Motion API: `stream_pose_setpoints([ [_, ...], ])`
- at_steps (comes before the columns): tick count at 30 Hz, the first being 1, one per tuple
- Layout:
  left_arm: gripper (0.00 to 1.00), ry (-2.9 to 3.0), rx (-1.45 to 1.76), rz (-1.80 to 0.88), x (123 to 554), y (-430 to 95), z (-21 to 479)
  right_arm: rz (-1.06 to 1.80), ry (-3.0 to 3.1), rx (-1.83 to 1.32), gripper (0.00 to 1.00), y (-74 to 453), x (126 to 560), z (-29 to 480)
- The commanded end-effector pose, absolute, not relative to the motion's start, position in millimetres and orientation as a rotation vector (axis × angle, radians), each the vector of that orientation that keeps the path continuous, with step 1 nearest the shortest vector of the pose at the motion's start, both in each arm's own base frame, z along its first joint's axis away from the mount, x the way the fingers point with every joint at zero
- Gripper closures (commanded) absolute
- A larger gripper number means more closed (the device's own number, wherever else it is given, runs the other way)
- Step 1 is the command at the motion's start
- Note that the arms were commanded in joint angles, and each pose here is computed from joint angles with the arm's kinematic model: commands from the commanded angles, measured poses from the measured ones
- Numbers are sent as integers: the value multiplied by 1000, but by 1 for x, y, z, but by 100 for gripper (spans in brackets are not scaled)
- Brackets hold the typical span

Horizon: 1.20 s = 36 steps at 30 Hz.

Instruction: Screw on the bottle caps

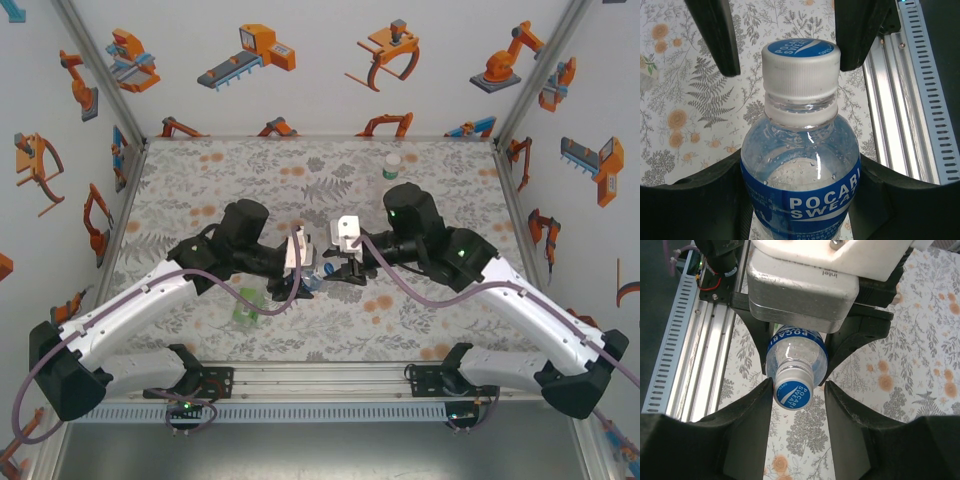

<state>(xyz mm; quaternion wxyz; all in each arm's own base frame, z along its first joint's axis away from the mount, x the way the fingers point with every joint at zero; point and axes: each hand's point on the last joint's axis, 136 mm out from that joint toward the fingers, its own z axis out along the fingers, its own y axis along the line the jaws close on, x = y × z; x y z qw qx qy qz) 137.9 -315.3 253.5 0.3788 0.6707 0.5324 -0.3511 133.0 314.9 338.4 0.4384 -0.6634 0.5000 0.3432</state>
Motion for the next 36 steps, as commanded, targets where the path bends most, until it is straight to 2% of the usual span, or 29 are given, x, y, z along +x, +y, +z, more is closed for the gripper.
stream_pose_setpoints([
  [1,100,1295,1714,-917,133,-318,272,891,1209,-1649,59,319,128,341],
  [6,100,1288,1704,-902,137,-319,273,883,1286,-1589,70,318,136,337],
  [7,100,1284,1696,-893,139,-320,274,882,1318,-1556,75,318,139,337],
  [9,100,1275,1688,-866,144,-322,274,894,1436,-1441,90,317,151,333],
  [11,100,1280,1675,-830,152,-325,275,916,1581,-1277,99,316,166,327],
  [12,100,1283,1660,-800,159,-327,275,929,1667,-1180,100,314,175,322],
  [18,100,1265,1567,-730,185,-341,277,990,2137,-356,100,286,224,293],
  [25,100,1265,1578,-749,199,-360,268,1125,2289,527,100,249,231,241],
  [28,100,1253,1573,-751,202,-364,269,1122,2293,553,100,249,232,235],
  [36,100,1268,1598,-755,200,-363,265,1007,2262,294,68,252,240,264],
])
